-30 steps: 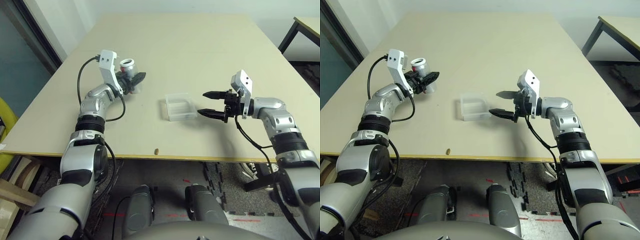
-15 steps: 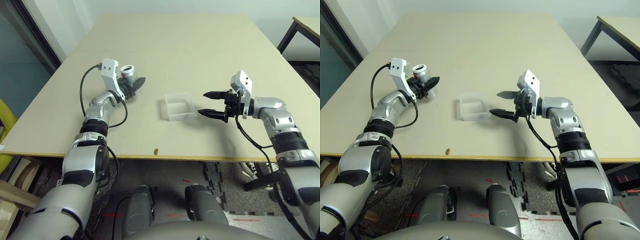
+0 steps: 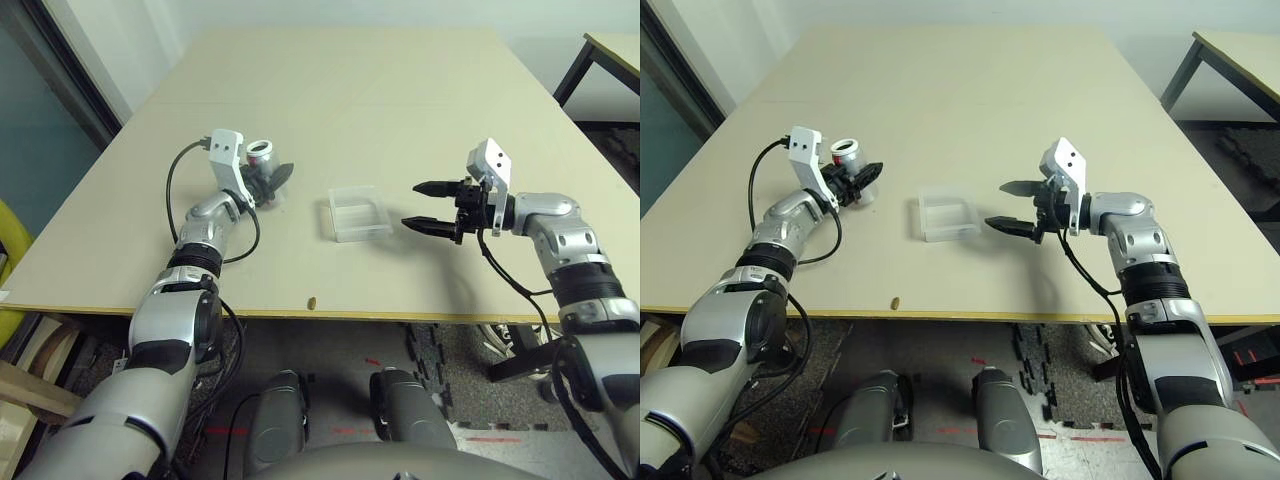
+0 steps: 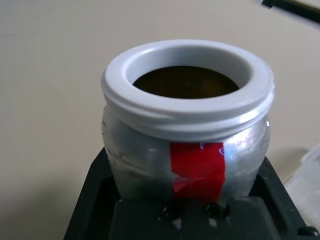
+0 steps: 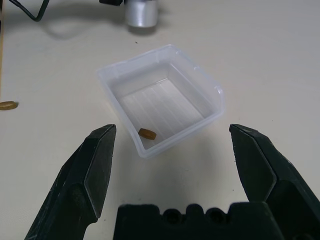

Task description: Pour the medicine from the bottle into the box.

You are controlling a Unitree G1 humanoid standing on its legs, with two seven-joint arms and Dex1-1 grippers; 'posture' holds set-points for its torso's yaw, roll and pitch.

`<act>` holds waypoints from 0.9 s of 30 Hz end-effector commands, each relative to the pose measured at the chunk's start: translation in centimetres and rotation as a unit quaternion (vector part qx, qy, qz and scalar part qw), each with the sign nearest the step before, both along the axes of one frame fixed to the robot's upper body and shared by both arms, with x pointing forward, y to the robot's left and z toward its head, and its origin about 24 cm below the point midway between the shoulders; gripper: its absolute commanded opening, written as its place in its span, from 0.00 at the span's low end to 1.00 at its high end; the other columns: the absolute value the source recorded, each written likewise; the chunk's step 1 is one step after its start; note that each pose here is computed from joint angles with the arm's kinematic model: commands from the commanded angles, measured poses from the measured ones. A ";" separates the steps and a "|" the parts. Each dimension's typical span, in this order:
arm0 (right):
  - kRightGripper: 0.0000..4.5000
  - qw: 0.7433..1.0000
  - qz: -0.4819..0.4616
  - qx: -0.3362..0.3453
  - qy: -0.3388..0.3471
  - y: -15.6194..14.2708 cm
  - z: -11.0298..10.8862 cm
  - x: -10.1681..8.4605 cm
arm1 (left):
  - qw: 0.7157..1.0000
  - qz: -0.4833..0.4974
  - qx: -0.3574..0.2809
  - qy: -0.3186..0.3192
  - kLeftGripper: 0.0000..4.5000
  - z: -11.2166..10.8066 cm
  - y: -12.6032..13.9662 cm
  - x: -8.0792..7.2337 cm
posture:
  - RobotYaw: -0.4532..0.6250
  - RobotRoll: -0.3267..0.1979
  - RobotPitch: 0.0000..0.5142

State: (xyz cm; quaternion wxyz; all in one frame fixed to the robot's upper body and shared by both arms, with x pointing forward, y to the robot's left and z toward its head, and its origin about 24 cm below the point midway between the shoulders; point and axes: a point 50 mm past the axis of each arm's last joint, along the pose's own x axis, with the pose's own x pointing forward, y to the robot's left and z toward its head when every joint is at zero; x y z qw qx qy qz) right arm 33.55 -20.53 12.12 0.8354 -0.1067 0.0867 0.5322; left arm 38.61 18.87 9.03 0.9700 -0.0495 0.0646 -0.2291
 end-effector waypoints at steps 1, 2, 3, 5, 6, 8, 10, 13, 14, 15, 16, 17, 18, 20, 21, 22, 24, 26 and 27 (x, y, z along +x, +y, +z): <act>1.00 1.000 -0.001 0.001 -0.009 0.0 0.5 0.1 | 1.000 -0.002 0.028 0.002 0.91 -0.5 -0.2 -0.1 | 0.26 0.62 0.09; 1.00 1.000 0.000 0.001 -0.009 0.0 0.5 0.1 | 1.000 -0.004 0.030 0.001 0.99 -0.6 -0.3 -0.1 | 0.26 0.62 0.09; 1.00 1.000 0.001 0.001 -0.009 0.1 0.5 0.1 | 0.999 -0.004 0.031 0.001 0.99 -0.6 -0.4 -0.1 | 0.26 0.62 0.09; 1.00 1.000 0.002 0.002 -0.009 0.1 0.5 0.1 | 0.999 -0.005 0.033 0.000 0.99 -0.7 -0.5 -0.2 | 0.26 0.62 0.09; 1.00 1.000 0.002 0.002 -0.009 0.2 0.5 0.1 | 0.999 -0.005 0.032 0.000 0.99 -0.7 -0.5 -0.2 | 0.26 0.62 0.09; 1.00 1.000 0.003 0.002 -0.008 0.2 0.5 0.1 | 0.999 -0.005 0.032 -0.001 0.99 -0.7 -0.6 -0.2 | 0.26 0.62 0.09; 1.00 1.000 0.003 0.002 -0.008 0.2 0.5 0.1 | 1.000 -0.007 0.030 -0.001 0.99 -0.7 -0.6 -0.2 | 0.26 0.62 0.09; 1.00 1.000 0.002 0.002 -0.007 0.2 0.4 0.1 | 1.000 -0.011 0.028 -0.003 0.99 -0.8 -0.5 -0.3 | 0.26 0.62 0.09; 1.00 1.000 0.002 0.002 -0.007 0.3 0.4 0.1 | 1.000 -0.011 0.028 -0.004 0.99 -0.8 -0.5 -0.3 | 0.26 0.62 0.09; 1.00 1.000 0.002 0.003 -0.007 0.3 0.4 0.1 | 1.000 -0.011 0.027 -0.004 0.99 -0.8 -0.4 -0.4 | 0.26 0.62 0.09; 1.00 1.000 0.002 0.003 -0.007 0.3 0.4 0.1 | 1.000 -0.011 0.027 -0.004 0.99 -0.8 -0.4 -0.4 | 0.26 0.62 0.09; 1.00 1.000 0.002 0.003 -0.007 0.3 0.4 0.2 | 1.000 -0.011 0.027 -0.004 0.99 -0.8 -0.3 -0.4 | 0.26 0.62 0.09; 1.00 1.000 0.003 0.003 -0.007 0.3 0.4 0.2 | 1.000 -0.011 0.027 -0.004 0.99 -0.9 -0.2 -0.5 | 0.26 0.62 0.09; 1.00 1.000 0.003 0.003 -0.007 0.3 0.4 0.2 | 1.000 -0.006 0.025 -0.005 0.99 -0.9 0.0 -0.6 | 0.26 0.62 0.09; 1.00 1.000 0.003 0.003 -0.007 0.3 0.3 0.2 | 1.000 -0.001 0.023 -0.006 0.99 -0.9 0.2 -0.6 | 0.26 0.62 0.09; 1.00 1.000 0.003 0.003 -0.007 0.4 0.3 0.2 | 1.000 0.003 0.019 -0.007 0.99 -0.9 0.4 -0.7 | 0.26 0.62 0.09; 1.00 1.000 0.002 0.004 -0.006 0.4 0.2 0.2 | 1.000 0.007 0.015 -0.009 0.99 -0.9 0.7 -0.9 | 0.26 0.62 0.09; 1.00 1.000 0.003 0.004 -0.005 0.3 0.1 0.1 | 1.000 0.011 0.015 -0.012 0.99 -1.0 1.3 -1.3 | 0.26 0.62 0.09; 1.00 1.000 0.003 0.004 -0.005 0.3 0.0 0.1 | 1.000 0.013 0.015 -0.012 0.99 -1.0 1.5 -1.4 | 0.27 0.62 0.09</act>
